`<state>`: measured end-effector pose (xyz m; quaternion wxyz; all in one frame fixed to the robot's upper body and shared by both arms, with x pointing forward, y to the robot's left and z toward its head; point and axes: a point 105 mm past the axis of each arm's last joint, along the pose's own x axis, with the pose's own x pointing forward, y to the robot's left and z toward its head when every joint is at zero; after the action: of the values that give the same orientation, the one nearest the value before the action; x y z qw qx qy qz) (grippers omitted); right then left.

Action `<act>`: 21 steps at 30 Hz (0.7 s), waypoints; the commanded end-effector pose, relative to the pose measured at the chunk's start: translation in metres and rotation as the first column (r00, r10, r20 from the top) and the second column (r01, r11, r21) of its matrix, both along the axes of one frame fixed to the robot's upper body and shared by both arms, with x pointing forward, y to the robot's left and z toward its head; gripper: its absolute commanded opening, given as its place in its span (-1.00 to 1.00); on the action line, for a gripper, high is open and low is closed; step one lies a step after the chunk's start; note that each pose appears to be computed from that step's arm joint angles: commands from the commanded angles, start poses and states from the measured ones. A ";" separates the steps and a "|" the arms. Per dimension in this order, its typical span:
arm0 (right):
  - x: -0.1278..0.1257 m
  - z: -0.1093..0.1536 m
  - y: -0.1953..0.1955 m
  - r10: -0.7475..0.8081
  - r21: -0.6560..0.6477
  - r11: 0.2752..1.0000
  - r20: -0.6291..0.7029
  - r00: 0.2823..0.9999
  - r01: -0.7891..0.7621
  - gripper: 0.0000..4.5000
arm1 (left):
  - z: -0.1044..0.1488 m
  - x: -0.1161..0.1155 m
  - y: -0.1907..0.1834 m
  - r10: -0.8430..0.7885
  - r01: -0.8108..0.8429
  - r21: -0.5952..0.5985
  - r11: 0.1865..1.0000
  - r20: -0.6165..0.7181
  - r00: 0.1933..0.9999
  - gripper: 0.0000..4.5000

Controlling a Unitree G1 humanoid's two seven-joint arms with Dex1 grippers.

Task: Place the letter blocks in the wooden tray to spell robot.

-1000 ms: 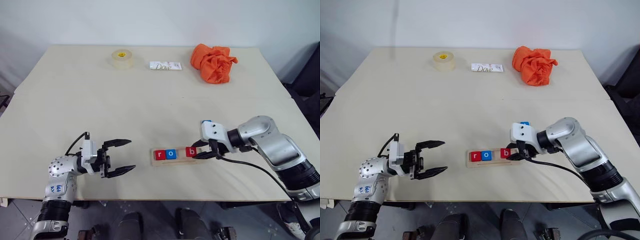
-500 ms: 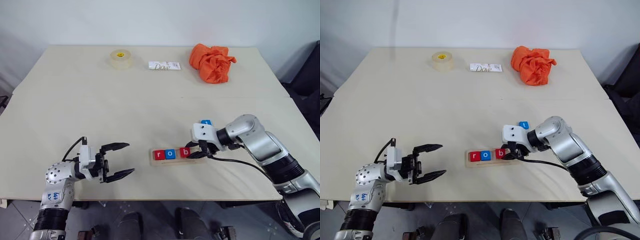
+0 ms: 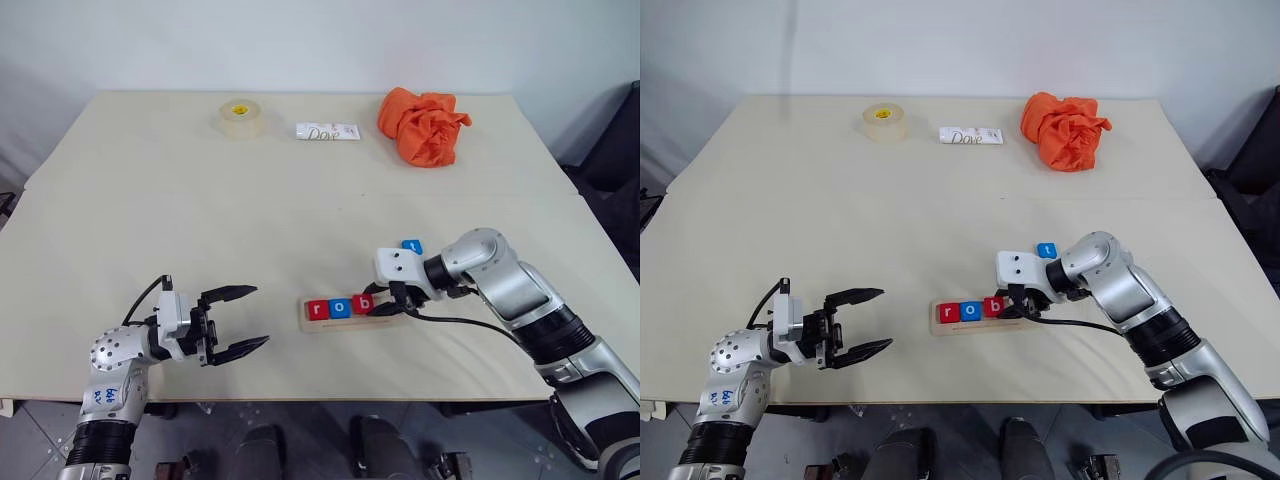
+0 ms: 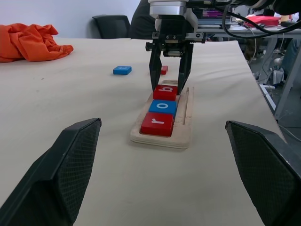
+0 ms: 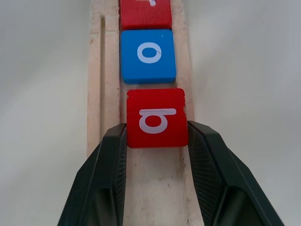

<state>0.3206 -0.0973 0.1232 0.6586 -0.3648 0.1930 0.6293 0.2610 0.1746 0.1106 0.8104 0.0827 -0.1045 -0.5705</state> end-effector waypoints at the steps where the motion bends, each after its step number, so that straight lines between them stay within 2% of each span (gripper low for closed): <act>1: -0.006 0.001 0.006 0.040 -0.013 0.999 -0.002 0.999 -0.040 -0.35 | 0.009 -0.002 -0.001 -0.002 0.003 -0.007 1.000 0.047 0.999 1.00; 12: -0.008 -0.003 0.010 0.034 -0.013 0.999 -0.009 0.999 -0.034 -0.35 | 0.010 0.001 -0.002 0.001 -0.001 -0.008 1.000 0.049 0.999 1.00; 21: 0.004 0.018 0.007 -0.012 0.021 1.000 0.059 0.998 0.011 0.99 | 0.011 0.006 -0.002 -0.001 0.001 -0.008 1.000 0.053 0.999 1.00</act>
<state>0.3213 -0.0890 0.1257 0.6609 -0.3704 0.1904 0.6243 0.2666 0.1733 0.1162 0.8106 0.0865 -0.1143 -0.5678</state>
